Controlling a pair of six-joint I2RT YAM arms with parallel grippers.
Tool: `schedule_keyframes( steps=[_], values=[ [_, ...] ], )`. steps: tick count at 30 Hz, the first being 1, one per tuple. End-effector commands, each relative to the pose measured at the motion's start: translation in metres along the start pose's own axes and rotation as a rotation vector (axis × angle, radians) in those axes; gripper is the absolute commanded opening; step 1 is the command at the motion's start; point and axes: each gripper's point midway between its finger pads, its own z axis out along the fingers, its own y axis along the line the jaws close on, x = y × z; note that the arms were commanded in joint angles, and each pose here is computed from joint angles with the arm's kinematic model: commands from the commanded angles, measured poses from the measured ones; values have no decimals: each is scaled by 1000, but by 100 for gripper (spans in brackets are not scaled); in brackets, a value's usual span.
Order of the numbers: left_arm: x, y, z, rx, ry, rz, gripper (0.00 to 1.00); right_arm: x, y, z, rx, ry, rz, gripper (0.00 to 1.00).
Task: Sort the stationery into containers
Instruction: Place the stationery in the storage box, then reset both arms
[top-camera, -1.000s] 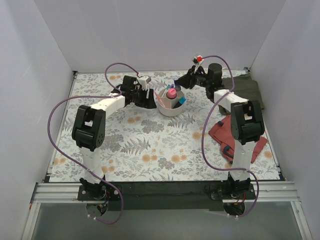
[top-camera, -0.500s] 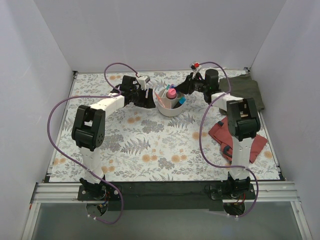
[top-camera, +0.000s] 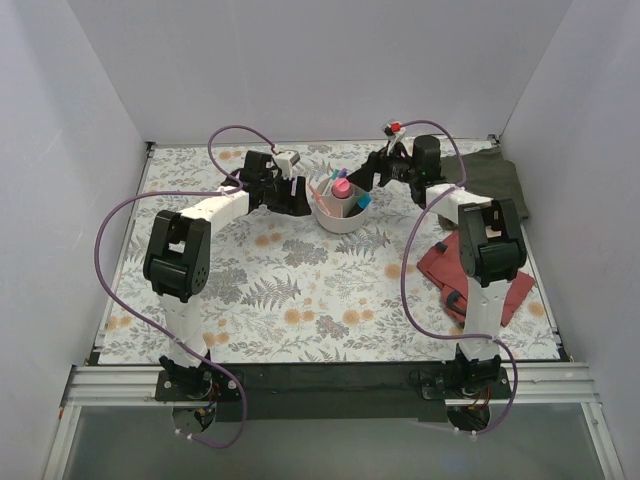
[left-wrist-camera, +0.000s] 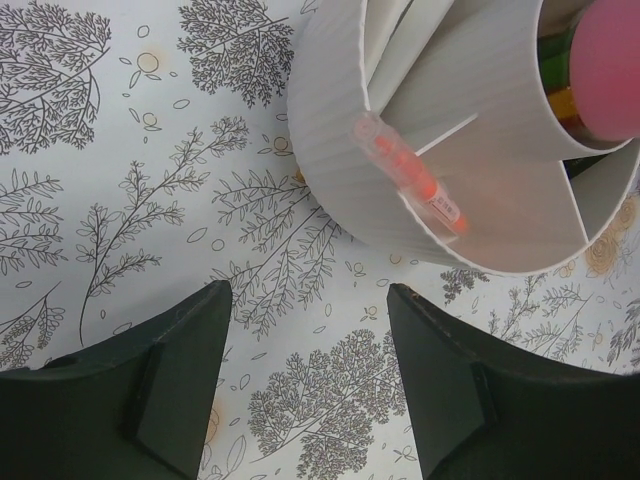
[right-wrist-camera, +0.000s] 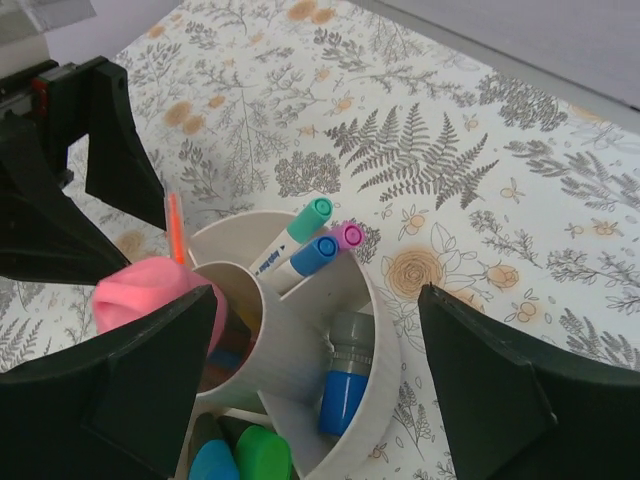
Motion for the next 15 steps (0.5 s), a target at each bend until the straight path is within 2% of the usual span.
schedule_keyframes(
  steps=[1,7,10,13,14,15],
  values=[
    [-44,-11,-22,-13,-121,46,64,-67,6,-27,71,-83,-105,92],
    [-71,9,-52,-79,-206,40,66,-106,-16,-73,274,-69,-130,98],
    [-83,27,-79,-124,-264,16,68,-101,-39,-104,447,16,-79,98],
    [-97,48,-107,-193,-338,-1,71,-80,-65,-141,700,129,4,98],
    [-100,52,-113,-210,-356,1,72,-76,-79,-162,831,168,-18,98],
    [-106,57,-125,-234,-388,14,73,-61,-81,-175,880,233,-3,98]
  ],
)
